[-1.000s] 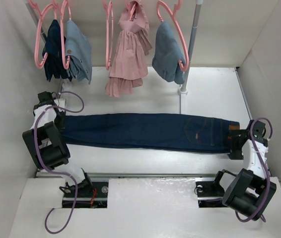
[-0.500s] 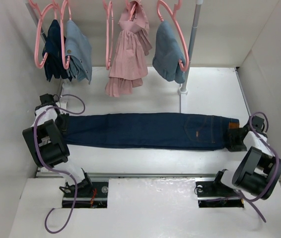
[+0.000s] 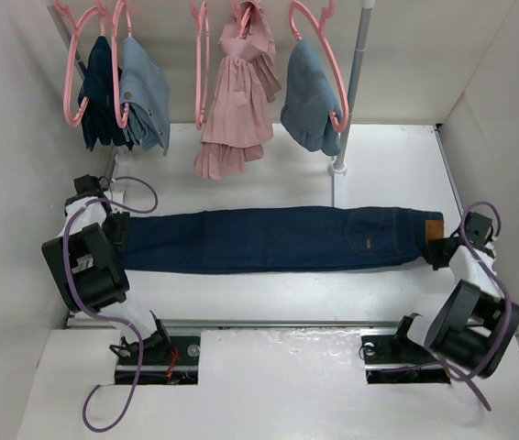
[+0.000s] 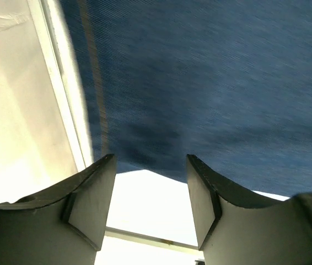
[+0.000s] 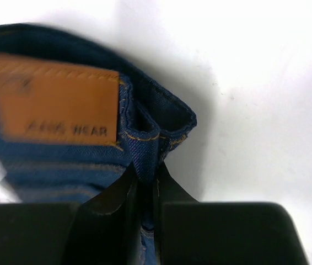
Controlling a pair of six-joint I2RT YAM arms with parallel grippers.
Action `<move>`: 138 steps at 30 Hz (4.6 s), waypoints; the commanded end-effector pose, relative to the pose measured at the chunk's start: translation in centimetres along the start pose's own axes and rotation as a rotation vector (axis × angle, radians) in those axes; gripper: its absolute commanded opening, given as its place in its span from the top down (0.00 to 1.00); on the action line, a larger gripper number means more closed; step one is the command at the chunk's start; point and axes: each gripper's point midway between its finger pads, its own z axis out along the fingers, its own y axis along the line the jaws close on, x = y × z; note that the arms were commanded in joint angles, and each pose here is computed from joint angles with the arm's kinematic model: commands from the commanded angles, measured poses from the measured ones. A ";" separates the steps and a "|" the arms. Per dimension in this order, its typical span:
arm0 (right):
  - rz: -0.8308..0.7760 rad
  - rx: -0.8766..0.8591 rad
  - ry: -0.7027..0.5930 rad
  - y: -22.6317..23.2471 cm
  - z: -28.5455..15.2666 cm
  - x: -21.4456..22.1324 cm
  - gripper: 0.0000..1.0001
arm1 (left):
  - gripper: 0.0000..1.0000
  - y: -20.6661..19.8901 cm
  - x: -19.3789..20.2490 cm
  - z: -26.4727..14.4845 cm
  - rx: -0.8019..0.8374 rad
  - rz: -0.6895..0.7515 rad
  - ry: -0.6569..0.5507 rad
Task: Place the trousers on the hanger
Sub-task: Fold the trousers at the center of the board.
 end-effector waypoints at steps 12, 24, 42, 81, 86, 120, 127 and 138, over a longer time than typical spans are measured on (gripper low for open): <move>-0.471 -0.388 -0.804 19.4 -24.1 -5.6 1.00 | 0.48 -6.5 -1.8 -1.0 0.209 0.063 -0.044; -0.832 -0.734 -0.449 17.0 -26.9 20.7 1.00 | 0.47 -14.4 -1.8 -0.9 0.356 0.194 -0.037; -0.854 -0.710 -0.356 17.0 -27.1 33.1 1.00 | 0.49 -21.4 -1.7 -1.4 0.586 0.328 -0.015; -1.667 -1.212 0.556 6.8 -33.2 52.4 0.00 | 0.51 -15.1 -6.8 -7.5 0.435 0.355 -0.235; -1.568 -0.963 0.524 4.9 -27.7 45.0 0.00 | 0.39 -16.3 -4.9 -9.0 0.520 0.456 -0.275; -0.875 -0.328 0.260 5.4 -6.2 18.9 0.00 | 1.00 -27.6 -0.2 -4.8 0.656 0.623 -0.058; -0.853 -0.363 0.251 7.0 -5.6 17.3 0.00 | 1.00 -23.6 -4.3 -10.8 0.522 0.635 -0.165; -0.944 -0.422 0.351 7.2 -5.4 19.1 0.00 | 1.00 -20.5 -3.8 -13.5 0.416 0.649 -0.157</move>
